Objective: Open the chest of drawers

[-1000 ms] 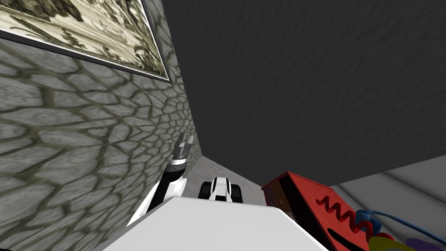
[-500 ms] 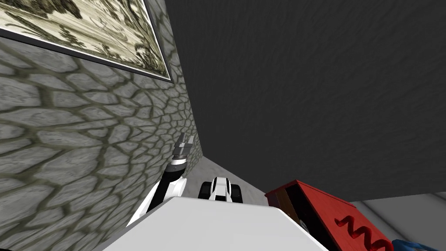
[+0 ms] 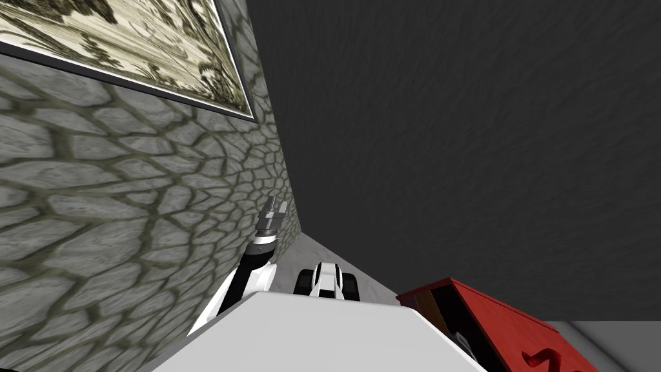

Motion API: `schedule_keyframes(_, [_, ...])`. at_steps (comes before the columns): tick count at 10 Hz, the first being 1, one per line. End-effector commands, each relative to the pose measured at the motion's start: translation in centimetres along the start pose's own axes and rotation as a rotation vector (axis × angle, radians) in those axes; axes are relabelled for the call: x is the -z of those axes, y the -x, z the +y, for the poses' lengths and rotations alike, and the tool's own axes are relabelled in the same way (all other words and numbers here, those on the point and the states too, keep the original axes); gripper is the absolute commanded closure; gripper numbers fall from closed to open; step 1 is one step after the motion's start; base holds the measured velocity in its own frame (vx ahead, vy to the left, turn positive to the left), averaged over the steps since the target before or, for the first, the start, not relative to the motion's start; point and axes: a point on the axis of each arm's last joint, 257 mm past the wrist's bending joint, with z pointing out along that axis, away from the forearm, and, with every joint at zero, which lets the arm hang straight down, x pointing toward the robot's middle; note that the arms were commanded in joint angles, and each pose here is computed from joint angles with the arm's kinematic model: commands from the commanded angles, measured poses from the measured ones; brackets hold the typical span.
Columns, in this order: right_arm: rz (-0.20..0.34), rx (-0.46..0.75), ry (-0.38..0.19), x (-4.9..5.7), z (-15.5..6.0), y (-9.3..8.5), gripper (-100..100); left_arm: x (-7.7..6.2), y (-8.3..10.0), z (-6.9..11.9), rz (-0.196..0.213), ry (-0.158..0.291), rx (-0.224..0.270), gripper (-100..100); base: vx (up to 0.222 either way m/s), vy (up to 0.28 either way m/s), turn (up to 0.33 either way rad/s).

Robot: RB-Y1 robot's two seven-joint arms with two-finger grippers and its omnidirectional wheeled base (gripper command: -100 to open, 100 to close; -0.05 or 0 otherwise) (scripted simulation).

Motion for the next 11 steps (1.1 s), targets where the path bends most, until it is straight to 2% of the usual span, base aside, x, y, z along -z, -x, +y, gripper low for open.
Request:
schedule_keyframes(1, [0.024,0.041,-0.022,-0.3,-0.6,-1.2,-100,0.0,0.0,0.0,0.000,0.000,0.000,0,0.042,-0.010,0.028])
schedule_keyframes(2, [0.039,0.068,-0.036,-0.5,-1.1,-2.0,-100,0.0,0.0,0.0,0.000,0.000,0.000,0,0.038,-0.005,0.045])
schedule_keyframes(3, [0.039,0.068,-0.036,-0.5,-1.1,-2.0,-100,0.0,0.0,0.0,0.000,0.000,0.000,0,0.029,-0.005,0.019])
schedule_keyframes(4, [0.037,0.068,-0.034,-0.5,-1.1,-1.9,-100,0.0,0.0,0.0,0.000,0.000,0.000,0,0.012,-0.002,0.003])
schedule_keyframes(5, [0.037,0.067,-0.035,0.2,-0.2,-0.9,-100,0.0,0.0,0.0,0.000,0.000,0.000,0,0.023,-0.082,-0.007])
schedule_keyframes(6, [0.037,0.067,-0.035,0.2,-0.2,-0.9,-100,0.0,0.0,0.0,0.000,0.000,0.000,0,0.015,-0.109,0.001])
schedule_keyframes(7, [0.036,0.067,-0.035,0.8,0.5,-0.1,-100,0.0,0.0,0.0,0.000,0.000,0.000,0,0.005,-0.142,-0.001])
schedule_keyframes(8, [0.036,0.069,-0.034,0.4,0.1,-0.6,-100,0.0,0.0,0.0,0.000,0.000,0.000,0,0.003,-0.075,0.007])
schedule_keyframes(9, [0.037,0.067,-0.035,-0.2,-0.7,-1.5,100,0.0,0.0,0.0,0.000,0.000,0.000,0,-0.015,0.081,0.011])
schedule_keyframes(10, [0.037,0.067,-0.035,-0.5,-1.1,-1.9,100,0.0,0.0,0.0,0.000,0.000,0.000,0,0.005,0.157,0.060])
schedule_keyframes(11, [0.041,0.065,-0.056,-0.6,-2.0,-1.6,100,0.0,0.0,0.0,0.000,0.000,0.000,0,0.014,0.085,0.028])
